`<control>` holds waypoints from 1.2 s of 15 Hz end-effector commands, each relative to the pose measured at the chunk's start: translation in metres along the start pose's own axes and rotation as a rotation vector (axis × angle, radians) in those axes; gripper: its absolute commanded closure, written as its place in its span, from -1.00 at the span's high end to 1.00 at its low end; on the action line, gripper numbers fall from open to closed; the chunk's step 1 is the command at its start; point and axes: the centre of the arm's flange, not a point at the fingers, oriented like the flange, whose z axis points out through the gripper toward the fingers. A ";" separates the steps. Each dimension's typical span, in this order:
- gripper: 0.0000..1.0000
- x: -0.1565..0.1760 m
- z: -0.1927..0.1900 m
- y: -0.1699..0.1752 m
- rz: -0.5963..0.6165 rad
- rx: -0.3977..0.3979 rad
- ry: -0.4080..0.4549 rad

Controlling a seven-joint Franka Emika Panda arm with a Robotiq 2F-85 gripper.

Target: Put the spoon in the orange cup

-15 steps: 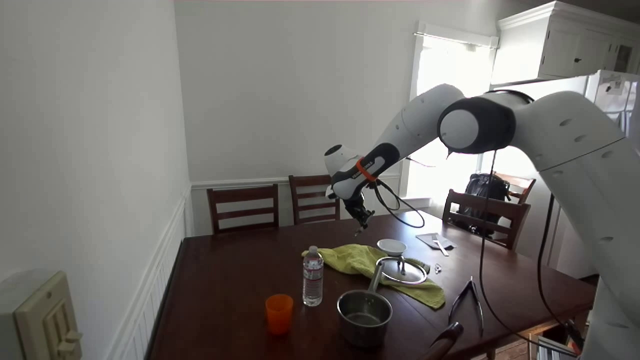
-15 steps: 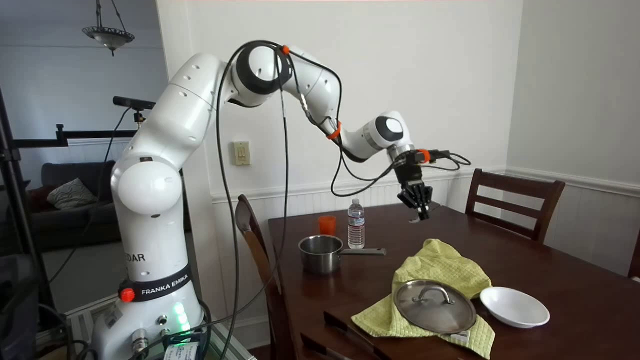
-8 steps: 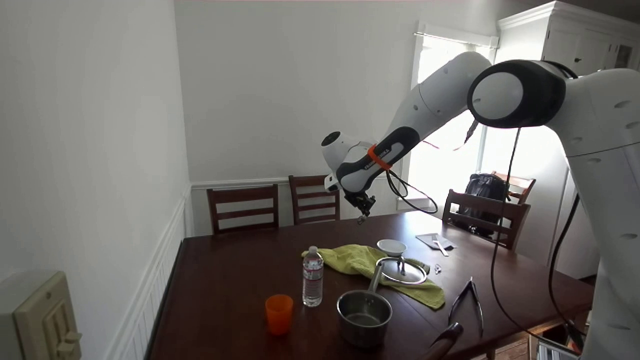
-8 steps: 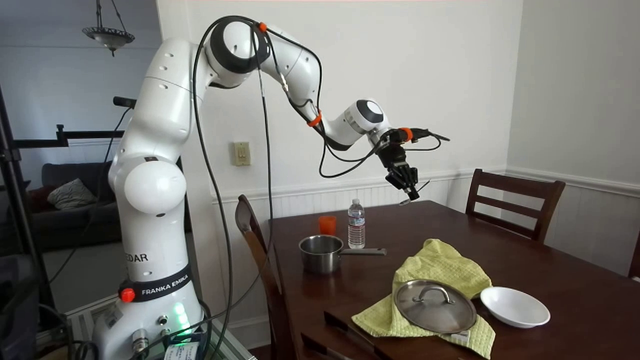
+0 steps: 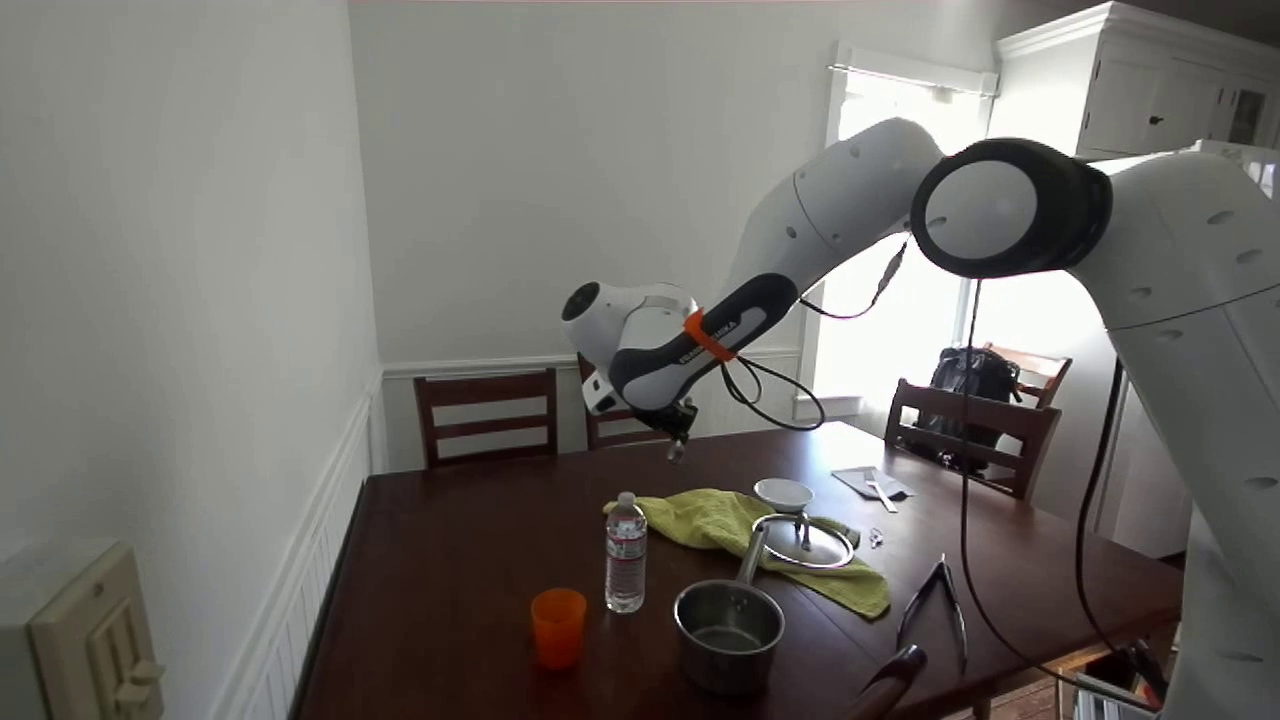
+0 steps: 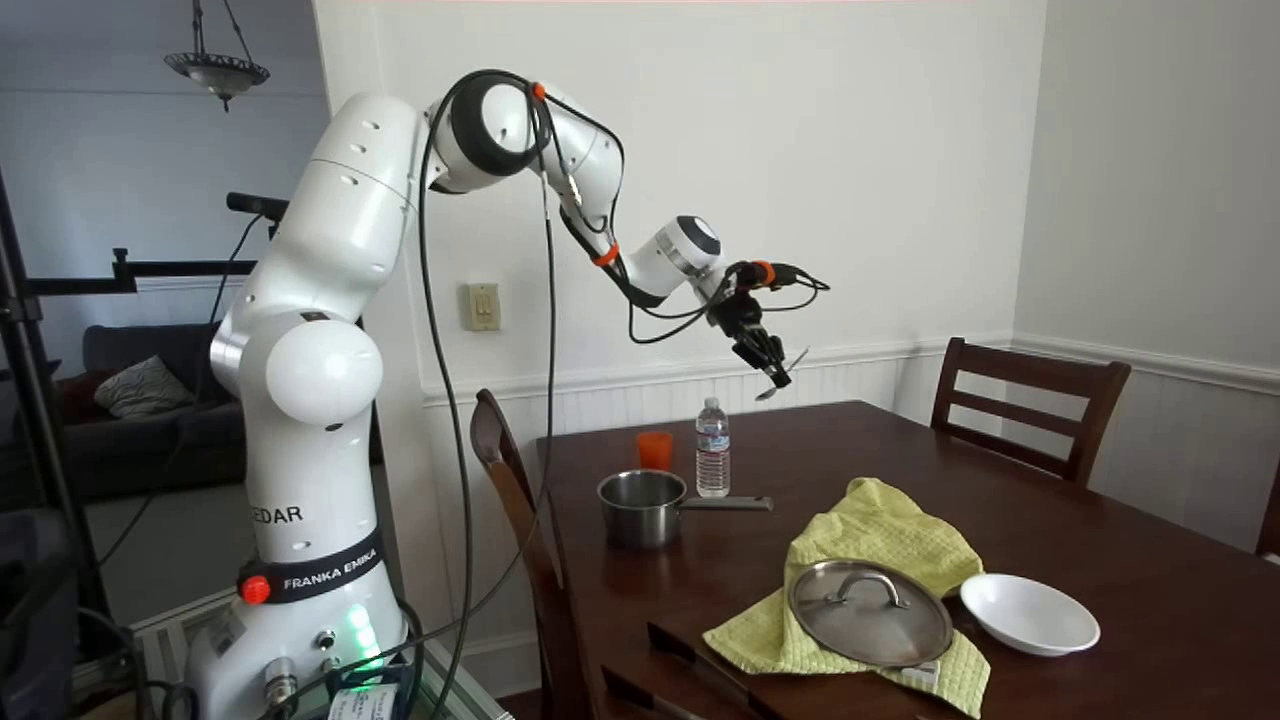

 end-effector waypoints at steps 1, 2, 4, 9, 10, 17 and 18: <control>-0.96 0.051 -0.089 0.023 -0.138 -0.062 -0.137; -0.96 0.069 -0.110 0.027 -0.186 -0.085 -0.156; -0.96 0.104 -0.135 0.043 -0.282 -0.127 -0.188; -0.96 0.163 -0.122 0.080 -0.552 -0.205 -0.211; -0.96 0.168 -0.112 0.082 -0.608 -0.211 -0.214; -0.96 0.188 -0.093 0.069 -0.683 -0.235 -0.194; -0.96 0.199 -0.094 0.066 -0.661 -0.242 -0.187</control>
